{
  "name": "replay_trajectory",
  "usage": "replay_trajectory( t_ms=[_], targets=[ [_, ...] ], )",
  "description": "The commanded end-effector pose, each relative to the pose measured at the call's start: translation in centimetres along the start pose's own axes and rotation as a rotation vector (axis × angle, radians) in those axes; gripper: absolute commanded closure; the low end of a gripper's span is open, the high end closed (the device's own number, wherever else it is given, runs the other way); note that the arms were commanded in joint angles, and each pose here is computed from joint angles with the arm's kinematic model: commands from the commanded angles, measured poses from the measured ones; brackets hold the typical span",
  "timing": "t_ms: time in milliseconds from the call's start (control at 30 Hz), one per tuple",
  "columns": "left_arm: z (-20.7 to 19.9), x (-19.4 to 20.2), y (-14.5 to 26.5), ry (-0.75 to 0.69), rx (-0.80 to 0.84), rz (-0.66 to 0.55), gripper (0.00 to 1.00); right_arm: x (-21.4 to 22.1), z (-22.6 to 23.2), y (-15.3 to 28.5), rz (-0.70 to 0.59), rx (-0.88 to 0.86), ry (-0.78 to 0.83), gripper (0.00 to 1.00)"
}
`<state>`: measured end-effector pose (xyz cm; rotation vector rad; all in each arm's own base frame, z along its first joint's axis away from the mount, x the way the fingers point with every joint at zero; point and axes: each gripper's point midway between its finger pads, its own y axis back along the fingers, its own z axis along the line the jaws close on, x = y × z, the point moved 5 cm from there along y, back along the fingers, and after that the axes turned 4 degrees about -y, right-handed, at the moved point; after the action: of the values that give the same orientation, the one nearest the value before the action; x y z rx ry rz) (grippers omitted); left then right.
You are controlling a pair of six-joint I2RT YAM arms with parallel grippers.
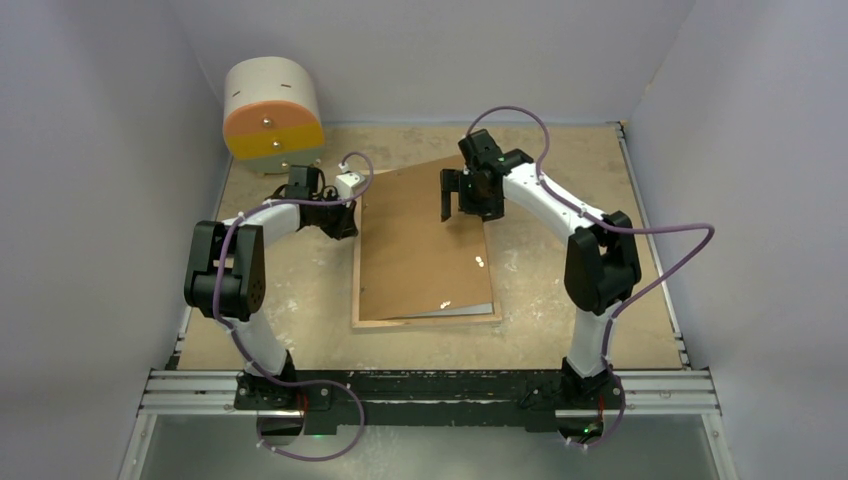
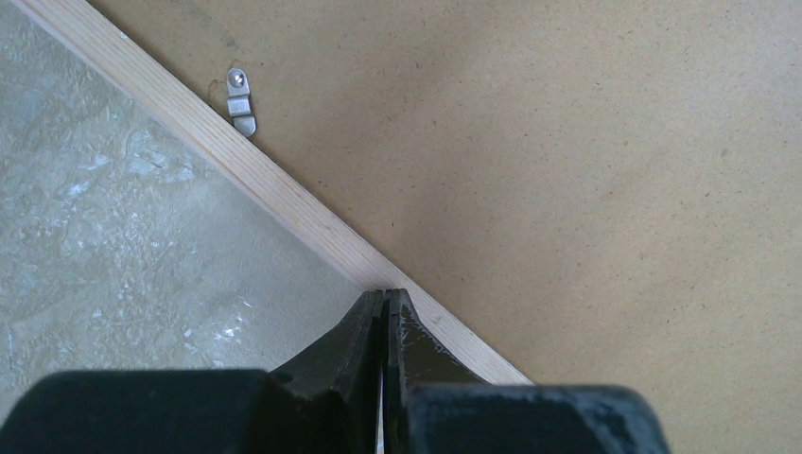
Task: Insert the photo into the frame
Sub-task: Place the photo frame item in the photo frame, then install the photo frame at the center of the board.
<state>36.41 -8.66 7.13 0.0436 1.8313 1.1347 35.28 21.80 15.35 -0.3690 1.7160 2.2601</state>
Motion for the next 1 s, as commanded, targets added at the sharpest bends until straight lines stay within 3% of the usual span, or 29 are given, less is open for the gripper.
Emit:
replay_trajectory(
  t_ms=[0, 167, 500, 633, 733, 800, 967],
  targets=[
    [0.8, 4.1, -0.3, 0.017, -0.047, 0.156, 1.0, -2.8, 0.0, 3.5, -0.126, 0.046, 0.034, 0.01],
    [0.8, 4.0, -0.2, 0.021, -0.047, 0.155, 1.0, -3.7, -0.1, 4.2, -0.182, 0.058, 0.056, 0.01],
    [0.8, 3.9, -0.1, 0.03, -0.051, 0.158, 1.0, -3.2, -0.6, 4.6, -0.263, -0.088, 0.025, 0.01],
    [0.5, 3.7, 0.2, 0.061, -0.029, 0.153, 1.0, -2.6, 0.1, 4.4, -0.261, -0.224, -0.024, 0.01],
    [0.2, 3.8, 0.5, 0.104, 0.004, 0.15, 1.0, -2.3, 2.5, 4.2, -0.275, -0.418, -0.024, 0.01],
    [0.0, 3.8, 0.7, 0.132, 0.022, 0.144, 1.0, -1.4, 4.7, 3.7, -0.268, -0.532, -0.022, 0.08],
    [-0.6, 4.0, 1.3, 0.208, 0.069, 0.127, 1.0, 1.9, 9.3, 1.2, -0.202, -0.614, 0.003, 0.24]
  ],
)
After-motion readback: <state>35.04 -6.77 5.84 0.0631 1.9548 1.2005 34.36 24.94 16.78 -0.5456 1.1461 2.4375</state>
